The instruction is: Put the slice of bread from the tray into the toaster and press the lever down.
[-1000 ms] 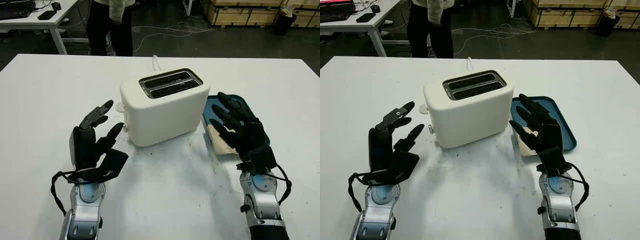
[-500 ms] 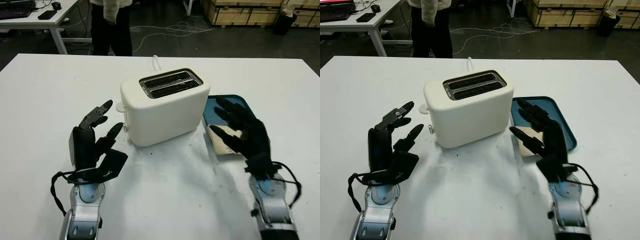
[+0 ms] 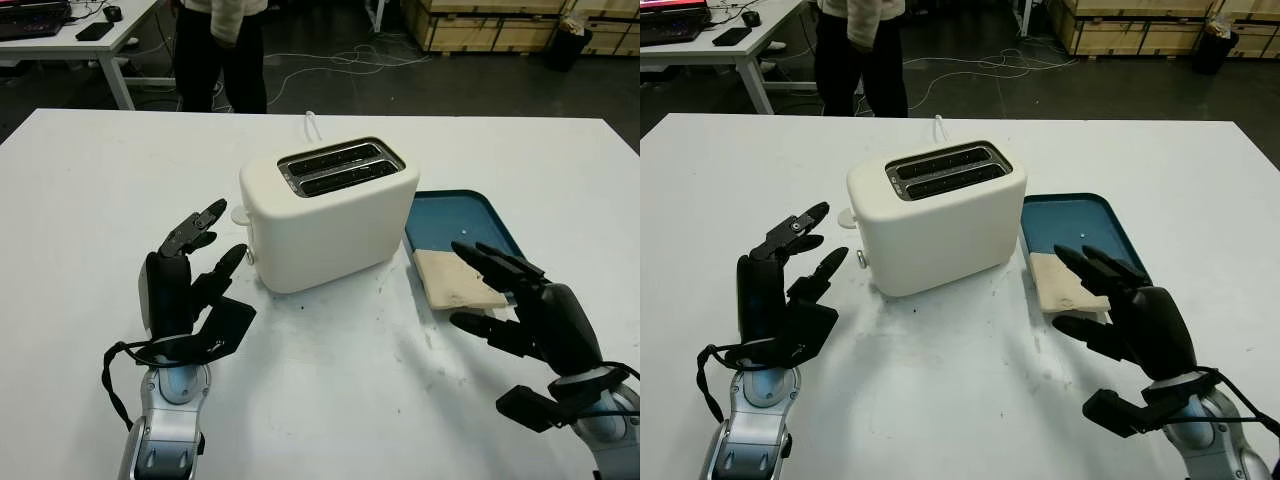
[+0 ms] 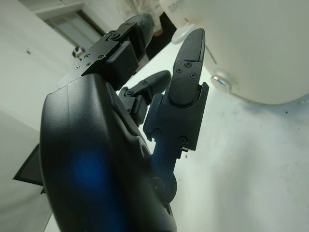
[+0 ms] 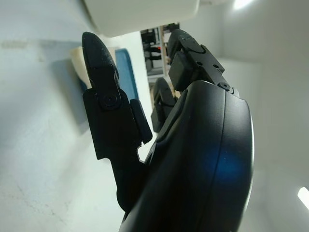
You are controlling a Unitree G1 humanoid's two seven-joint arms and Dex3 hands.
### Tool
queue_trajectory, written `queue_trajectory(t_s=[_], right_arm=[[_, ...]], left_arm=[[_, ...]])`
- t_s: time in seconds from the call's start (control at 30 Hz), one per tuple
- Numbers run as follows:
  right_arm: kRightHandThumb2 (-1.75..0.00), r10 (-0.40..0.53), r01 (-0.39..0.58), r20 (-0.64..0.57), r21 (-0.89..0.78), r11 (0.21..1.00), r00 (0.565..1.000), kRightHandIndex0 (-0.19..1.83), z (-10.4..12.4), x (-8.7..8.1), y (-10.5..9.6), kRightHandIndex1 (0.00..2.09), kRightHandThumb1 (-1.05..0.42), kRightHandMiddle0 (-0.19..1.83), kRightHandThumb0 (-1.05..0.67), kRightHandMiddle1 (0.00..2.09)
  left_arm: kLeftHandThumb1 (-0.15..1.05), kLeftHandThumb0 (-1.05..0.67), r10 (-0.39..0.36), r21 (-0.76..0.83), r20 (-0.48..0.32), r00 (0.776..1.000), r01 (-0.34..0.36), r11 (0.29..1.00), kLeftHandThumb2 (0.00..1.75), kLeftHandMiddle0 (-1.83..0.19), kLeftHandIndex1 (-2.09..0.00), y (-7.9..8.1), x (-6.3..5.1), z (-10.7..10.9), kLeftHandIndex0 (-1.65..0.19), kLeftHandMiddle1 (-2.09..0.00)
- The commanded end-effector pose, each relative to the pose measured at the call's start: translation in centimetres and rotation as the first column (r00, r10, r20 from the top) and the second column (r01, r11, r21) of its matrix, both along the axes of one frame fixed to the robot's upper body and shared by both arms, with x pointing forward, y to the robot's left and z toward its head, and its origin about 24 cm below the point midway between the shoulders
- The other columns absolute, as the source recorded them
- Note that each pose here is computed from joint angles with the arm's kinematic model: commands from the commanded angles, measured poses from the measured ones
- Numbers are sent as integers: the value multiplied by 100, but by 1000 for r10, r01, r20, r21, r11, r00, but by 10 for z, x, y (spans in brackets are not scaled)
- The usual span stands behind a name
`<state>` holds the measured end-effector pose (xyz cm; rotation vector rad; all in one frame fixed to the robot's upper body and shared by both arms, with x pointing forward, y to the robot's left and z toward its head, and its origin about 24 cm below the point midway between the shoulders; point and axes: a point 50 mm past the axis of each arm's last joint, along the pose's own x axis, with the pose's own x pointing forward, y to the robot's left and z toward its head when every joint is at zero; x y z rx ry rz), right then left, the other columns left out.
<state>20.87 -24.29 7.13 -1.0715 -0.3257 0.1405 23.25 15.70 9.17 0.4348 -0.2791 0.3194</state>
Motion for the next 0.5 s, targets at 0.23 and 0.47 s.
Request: queue_trajectory(t_s=[0.23, 0.47], right_arm=[[0, -23, 21, -20, -121, 992, 1000, 33, -22, 12, 7, 2, -81, 36, -57, 2], [-1, -60, 57, -12, -171, 984, 998, 33, -45, 24, 9, 0, -82, 37, -53, 1]], left_arm=[[92, -37, -20, 8, 21, 1000, 20, 1000, 13, -45, -4, -1, 5, 5, -76, -93], [92, -37, -23, 9, 21, 1000, 23, 1000, 13, -44, -4, -1, 5, 5, -76, -94]])
